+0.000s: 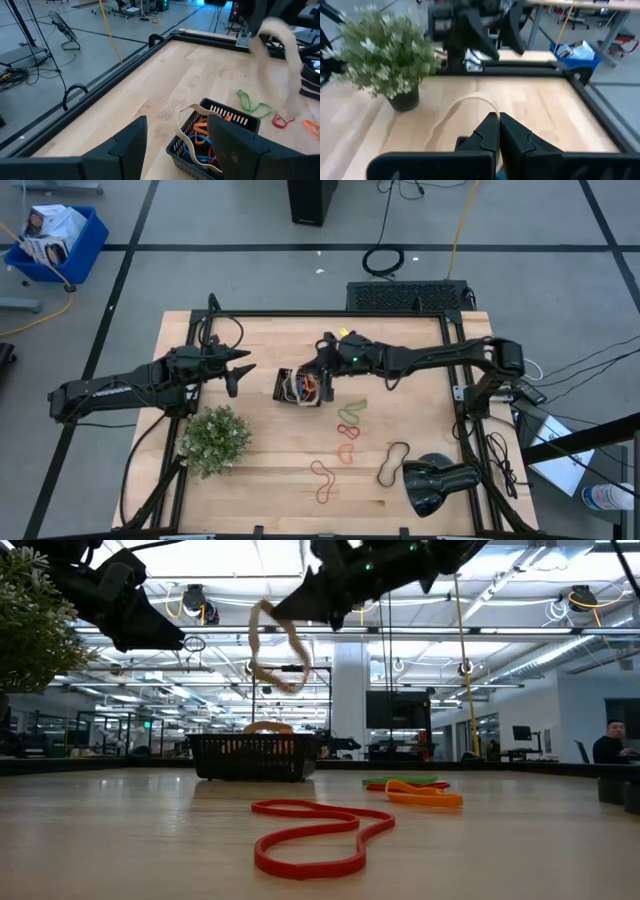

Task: Pick and place rubber bands into bin
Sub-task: Put the white rubber band into the black bin

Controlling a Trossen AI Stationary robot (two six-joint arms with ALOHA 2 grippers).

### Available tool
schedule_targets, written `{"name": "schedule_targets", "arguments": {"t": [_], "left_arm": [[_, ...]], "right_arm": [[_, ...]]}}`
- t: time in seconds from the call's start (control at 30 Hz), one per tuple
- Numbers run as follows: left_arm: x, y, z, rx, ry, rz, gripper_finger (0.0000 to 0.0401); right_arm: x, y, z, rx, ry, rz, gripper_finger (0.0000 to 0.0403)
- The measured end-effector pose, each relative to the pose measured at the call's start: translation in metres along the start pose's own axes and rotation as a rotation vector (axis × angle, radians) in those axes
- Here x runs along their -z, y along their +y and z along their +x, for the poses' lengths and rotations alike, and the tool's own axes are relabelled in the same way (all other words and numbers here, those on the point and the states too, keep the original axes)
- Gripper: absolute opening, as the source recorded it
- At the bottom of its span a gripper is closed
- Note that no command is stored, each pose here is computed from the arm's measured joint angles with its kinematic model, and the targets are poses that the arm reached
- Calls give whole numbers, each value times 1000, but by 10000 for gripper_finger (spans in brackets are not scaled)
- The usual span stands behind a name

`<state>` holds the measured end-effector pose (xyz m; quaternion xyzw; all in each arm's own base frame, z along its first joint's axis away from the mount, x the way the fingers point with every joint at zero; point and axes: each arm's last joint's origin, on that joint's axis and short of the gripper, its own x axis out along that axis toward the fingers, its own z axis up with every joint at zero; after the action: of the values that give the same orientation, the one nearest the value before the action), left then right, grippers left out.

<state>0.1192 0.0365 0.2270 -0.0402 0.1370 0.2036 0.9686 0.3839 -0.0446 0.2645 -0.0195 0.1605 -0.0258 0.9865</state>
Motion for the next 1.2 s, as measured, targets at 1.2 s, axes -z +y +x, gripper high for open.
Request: {"name": "schedule_targets", "arguments": {"t": [1.2], "left_arm": [[3,0,11,-47,50,16,216]], "right_arm": [[103,2,74,14,238,13,1]]}}
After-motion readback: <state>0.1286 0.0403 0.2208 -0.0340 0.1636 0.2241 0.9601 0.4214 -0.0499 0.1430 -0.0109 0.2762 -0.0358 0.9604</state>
